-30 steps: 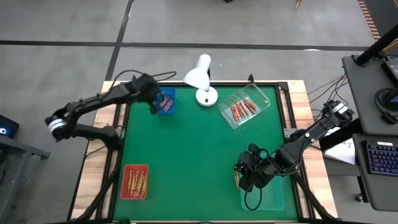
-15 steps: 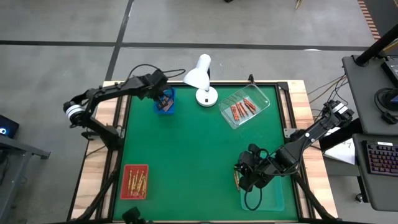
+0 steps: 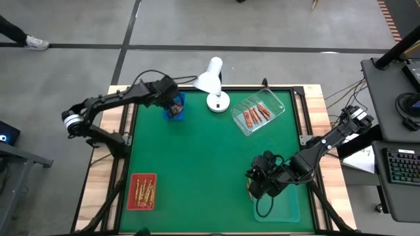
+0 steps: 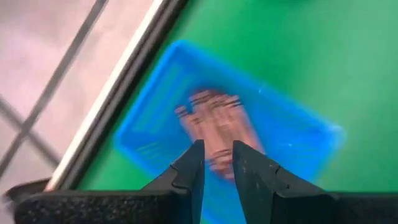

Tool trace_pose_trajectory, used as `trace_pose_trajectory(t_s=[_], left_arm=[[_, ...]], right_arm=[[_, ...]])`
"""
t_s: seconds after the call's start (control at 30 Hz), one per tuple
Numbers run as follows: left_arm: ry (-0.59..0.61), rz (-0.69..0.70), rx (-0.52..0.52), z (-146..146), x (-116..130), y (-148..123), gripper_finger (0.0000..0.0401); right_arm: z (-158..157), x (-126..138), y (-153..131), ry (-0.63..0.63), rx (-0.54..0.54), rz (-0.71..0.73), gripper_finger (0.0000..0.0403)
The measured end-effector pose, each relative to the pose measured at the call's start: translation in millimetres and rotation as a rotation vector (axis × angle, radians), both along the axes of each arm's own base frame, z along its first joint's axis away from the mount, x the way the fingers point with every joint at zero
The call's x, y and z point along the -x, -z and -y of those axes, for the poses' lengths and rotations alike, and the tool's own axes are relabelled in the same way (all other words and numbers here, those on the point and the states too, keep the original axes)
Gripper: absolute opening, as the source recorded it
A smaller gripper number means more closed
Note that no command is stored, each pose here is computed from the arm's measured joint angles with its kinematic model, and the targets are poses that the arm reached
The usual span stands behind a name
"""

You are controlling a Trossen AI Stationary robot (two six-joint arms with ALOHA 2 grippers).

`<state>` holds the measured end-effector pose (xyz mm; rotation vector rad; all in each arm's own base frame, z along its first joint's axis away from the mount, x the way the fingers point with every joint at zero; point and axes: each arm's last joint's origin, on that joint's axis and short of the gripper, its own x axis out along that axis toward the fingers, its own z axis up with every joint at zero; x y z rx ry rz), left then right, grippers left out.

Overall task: Sort crayons
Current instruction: Put the brown crayon into the blue bin

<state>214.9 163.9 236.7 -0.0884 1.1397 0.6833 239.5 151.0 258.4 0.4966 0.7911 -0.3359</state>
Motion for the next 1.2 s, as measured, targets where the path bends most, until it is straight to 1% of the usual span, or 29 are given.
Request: trace_pose_trajectory(t_s=[0.13,0.27,0.5,0.6,0.67,0.8,0.87,0.93,1.03,1.2], left_arm=[[0.082,0.098,-0.018,32,-11,-17,0.0066],[0.193,0.193,-0.039,67,-20,-33,0.0066],[0.382,0.359,-0.037,129,-29,-53,0.0066],[0.448,0.447,-0.072,157,-35,-56,0.0066],[0.485,0.506,-0.107,174,-38,-55,0.0066],[0.531,0.572,-0.163,205,-37,-50,0.0066],[0.541,0.591,-0.188,217,-35,-50,0.0066],[0.563,0.597,-0.239,225,-33,-52,0.0066],[0.552,0.607,-0.296,230,-31,-57,0.0066],[0.532,0.616,-0.300,230,-30,-59,0.0066]], right_arm=[[7,-4,0,0.042,-0.013,0.002,0.0052],[14,-8,0,0.073,-0.014,0.003,0.0052],[23,-15,2,0.105,-0.003,-0.001,0.0052],[23,-26,11,0.088,0.012,-0.013,0.0052],[24,-34,19,0.050,0.026,-0.043,0.0052],[22,-51,31,0.006,0.032,-0.121,0.0052],[21,-58,35,-0.009,0.032,-0.168,0.0052],[20,-65,38,-0.025,0.031,-0.225,0.0052],[19,-73,40,-0.029,0.042,-0.323,0.0052],[13,-86,42,-0.036,0.066,-0.504,0.0052]])
